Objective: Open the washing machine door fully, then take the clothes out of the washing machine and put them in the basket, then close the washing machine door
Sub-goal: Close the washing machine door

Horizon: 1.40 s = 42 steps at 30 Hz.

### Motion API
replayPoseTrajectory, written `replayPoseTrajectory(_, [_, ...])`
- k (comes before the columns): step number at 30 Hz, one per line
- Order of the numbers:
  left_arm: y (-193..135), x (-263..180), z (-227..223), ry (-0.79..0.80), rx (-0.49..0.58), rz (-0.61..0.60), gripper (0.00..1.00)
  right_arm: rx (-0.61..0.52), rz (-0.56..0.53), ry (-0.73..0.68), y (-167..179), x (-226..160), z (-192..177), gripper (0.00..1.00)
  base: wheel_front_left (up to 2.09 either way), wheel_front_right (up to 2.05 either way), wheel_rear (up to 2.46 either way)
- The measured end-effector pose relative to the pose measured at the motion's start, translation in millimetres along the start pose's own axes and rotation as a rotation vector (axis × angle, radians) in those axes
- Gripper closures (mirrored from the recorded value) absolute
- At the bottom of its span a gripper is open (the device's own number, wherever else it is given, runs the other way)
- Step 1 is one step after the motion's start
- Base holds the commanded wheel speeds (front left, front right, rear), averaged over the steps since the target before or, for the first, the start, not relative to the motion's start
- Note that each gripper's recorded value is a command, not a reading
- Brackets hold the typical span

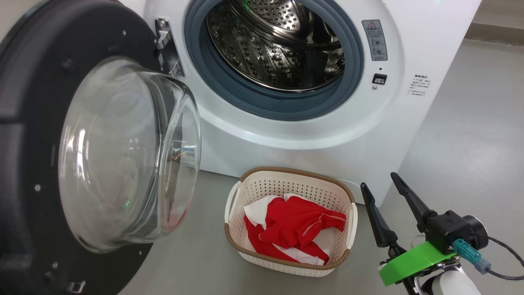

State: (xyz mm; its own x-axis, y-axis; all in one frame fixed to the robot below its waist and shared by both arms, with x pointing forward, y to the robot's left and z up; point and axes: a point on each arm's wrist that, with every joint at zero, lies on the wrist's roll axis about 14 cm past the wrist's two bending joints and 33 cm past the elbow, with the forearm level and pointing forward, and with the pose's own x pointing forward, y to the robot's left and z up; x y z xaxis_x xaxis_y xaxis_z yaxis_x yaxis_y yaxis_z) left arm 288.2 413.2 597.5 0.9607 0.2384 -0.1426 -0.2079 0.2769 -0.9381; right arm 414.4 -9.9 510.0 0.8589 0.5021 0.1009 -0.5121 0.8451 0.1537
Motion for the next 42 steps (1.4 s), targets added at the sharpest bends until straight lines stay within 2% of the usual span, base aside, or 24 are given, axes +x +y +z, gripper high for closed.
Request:
replayPoseTrajectory(19, [-39,9,-60,0.146,0.004,-0.123,1.0,0.008,-0.021,0.013,-7,-3,-6,0.0,0.0,0.0,0.0])
replayPoseTrajectory(31, [-47,19,-106,0.255,-0.026,-0.158,1.0,0.015,-0.058,0.013,-19,-8,-6,0.0,0.0,0.0,0.0])
replayPoseTrajectory(42, [-54,27,-129,0.307,-0.041,-0.183,1.0,0.014,-0.072,0.007,-24,-8,-4,0.0,0.0,0.0,0.0])
